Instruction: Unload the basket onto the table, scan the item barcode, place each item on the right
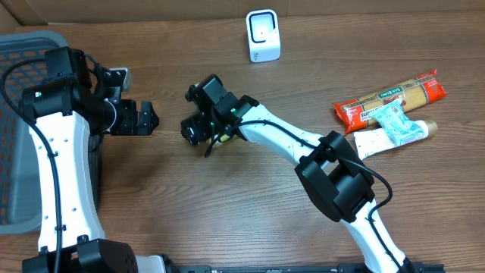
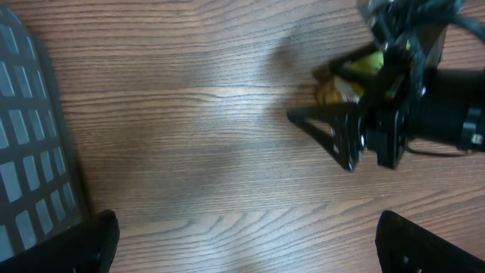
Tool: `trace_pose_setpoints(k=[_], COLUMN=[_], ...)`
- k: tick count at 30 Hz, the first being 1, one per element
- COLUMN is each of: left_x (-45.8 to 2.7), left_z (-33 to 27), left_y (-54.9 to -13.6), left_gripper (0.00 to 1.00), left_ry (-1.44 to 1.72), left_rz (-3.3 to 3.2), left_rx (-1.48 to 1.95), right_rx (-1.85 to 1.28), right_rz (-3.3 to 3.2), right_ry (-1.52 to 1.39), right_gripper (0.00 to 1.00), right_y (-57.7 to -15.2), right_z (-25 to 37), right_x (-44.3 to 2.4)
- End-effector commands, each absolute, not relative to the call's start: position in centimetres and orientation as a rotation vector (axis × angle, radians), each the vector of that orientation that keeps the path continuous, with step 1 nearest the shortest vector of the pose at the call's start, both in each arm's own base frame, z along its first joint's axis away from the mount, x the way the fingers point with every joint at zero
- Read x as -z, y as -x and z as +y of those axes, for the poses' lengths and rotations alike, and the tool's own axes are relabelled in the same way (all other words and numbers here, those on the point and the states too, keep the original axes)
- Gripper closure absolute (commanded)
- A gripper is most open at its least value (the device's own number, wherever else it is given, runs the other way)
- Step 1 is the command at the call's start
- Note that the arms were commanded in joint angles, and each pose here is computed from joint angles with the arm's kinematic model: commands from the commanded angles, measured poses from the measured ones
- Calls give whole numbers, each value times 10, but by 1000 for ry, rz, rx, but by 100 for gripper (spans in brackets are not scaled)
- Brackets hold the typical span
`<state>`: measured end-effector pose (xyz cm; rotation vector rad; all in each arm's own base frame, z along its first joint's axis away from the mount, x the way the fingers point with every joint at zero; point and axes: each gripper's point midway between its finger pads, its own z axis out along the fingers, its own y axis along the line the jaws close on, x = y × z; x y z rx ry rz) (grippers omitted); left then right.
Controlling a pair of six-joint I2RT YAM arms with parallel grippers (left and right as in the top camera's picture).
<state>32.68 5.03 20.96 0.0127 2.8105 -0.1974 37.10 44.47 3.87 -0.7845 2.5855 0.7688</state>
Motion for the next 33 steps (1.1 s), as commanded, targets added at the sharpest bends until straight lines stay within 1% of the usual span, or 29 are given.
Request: trace_pose_setpoints(k=[1, 6, 9, 14, 16, 20, 22, 25, 26, 29, 33], left_x=[-214, -214, -214, -214, -214, -214, -214, -214, -214, -214, -214], left_z=[47, 47, 47, 47, 47, 47, 47, 47, 47, 47, 47], left_y=[-328, -328, -328, -328, -328, -328, -328, -328, -328, -328, -328], left_gripper=[0, 0, 1, 0, 0, 0, 0, 1, 0, 1, 0], left_ry=[-52, -52, -52, -52, -52, -52, -52, -52, -52, -52, -52], left_rz=[2792, 2792, 2792, 2792, 2792, 2792, 2792, 2792, 2792, 2792, 2792], left_rx=[207, 207, 207, 207, 207, 207, 207, 207, 207, 207, 207], right_rx=[-851, -701, -553, -485, -450, -204, -24, 238, 326, 389, 407], right_rz=[2662, 2876, 2995, 3054, 3042, 3018, 2993, 2959, 2944, 2931, 2933], right_ry=[821, 856, 773, 701, 719, 740, 754, 685, 650, 576, 538], right_gripper=[13, 12, 12, 13, 13, 13, 13, 13, 15, 21, 20], right_y=[-352, -341, -347, -363, -366, -369, -369, -369, -367, -363, -361], right_z=[439, 375, 332, 285, 274, 255, 247, 233, 228, 225, 222], right_x=[-53, -77, -82, -95, -100, -105, -106, -112, -116, -122, -126])
